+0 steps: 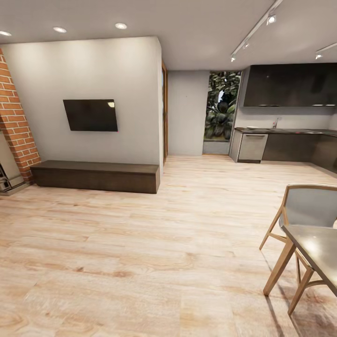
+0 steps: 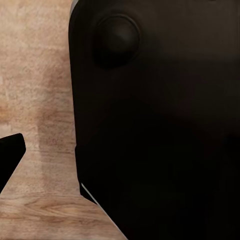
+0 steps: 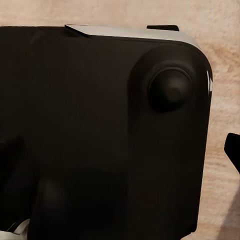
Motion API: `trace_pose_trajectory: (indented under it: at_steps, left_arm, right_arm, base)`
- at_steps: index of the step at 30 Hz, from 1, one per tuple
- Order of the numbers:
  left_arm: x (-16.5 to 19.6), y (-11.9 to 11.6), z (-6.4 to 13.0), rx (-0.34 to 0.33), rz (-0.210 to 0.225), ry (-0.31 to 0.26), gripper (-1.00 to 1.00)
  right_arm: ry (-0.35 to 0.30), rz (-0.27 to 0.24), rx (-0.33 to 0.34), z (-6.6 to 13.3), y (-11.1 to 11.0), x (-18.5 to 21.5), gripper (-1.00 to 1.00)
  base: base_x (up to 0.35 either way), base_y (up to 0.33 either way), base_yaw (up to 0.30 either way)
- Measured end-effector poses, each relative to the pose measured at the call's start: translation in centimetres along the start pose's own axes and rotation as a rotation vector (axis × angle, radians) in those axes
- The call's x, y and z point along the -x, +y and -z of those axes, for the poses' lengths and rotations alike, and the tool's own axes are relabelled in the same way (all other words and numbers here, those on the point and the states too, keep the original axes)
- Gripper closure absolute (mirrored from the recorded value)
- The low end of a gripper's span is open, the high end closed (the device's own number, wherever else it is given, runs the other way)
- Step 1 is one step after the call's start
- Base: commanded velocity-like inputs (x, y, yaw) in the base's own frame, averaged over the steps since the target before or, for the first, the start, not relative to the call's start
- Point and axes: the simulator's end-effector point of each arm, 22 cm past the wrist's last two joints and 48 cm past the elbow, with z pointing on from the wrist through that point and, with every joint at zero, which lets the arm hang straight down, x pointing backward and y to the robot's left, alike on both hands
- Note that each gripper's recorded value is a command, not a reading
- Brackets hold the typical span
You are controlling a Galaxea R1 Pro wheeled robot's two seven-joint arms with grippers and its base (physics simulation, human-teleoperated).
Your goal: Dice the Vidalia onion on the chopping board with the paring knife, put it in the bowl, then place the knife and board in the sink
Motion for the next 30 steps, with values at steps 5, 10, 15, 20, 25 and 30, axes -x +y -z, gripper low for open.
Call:
trace_pose_trajectory:
  at_steps: [5, 10, 15, 20, 25, 30]
  left_arm:
    - [0.1, 0.0, 0.0, 0.001, 0.001, -0.002, -1.0]
    - [1.5, 0.2, 0.0, 0.003, 0.002, -0.031, -1.0]
    - [3.7, 0.2, 0.1, 0.003, 0.002, -0.077, -1.0]
    - [5.9, 0.0, 0.4, -0.001, 0.002, -0.125, -1.0]
    - [10.3, 0.2, 1.1, 0.0, 0.002, -0.217, -1.0]
    - [13.6, 0.3, 2.0, 0.0, 0.002, -0.288, -1.0]
  right_arm:
    - [-0.008, -0.001, 0.003, 0.0, 0.1, 0.2, -1.0]
    - [-0.159, 0.0, 0.001, 0.3, 0.0, 3.8, -1.0]
    - [-0.263, 0.001, -0.001, 0.7, -0.1, 6.2, -1.0]
    - [-0.356, 0.002, -0.002, 1.4, -0.1, 10.1, -1.0]
    - [-0.452, 0.002, -0.002, 2.5, -0.1, 14.6, -1.0]
    - [-0.515, 0.002, -0.003, 3.4, -0.2, 17.4, -1.0]
  base:
    - [0.0, 0.0, 0.0]
    - [0.0, 0.0, 0.0]
    - [0.0, 0.0, 0.0]
    - [0.0, 0.0, 0.0]
    - [0.0, 0.0, 0.0]
    - [0.0, 0.0, 0.0]
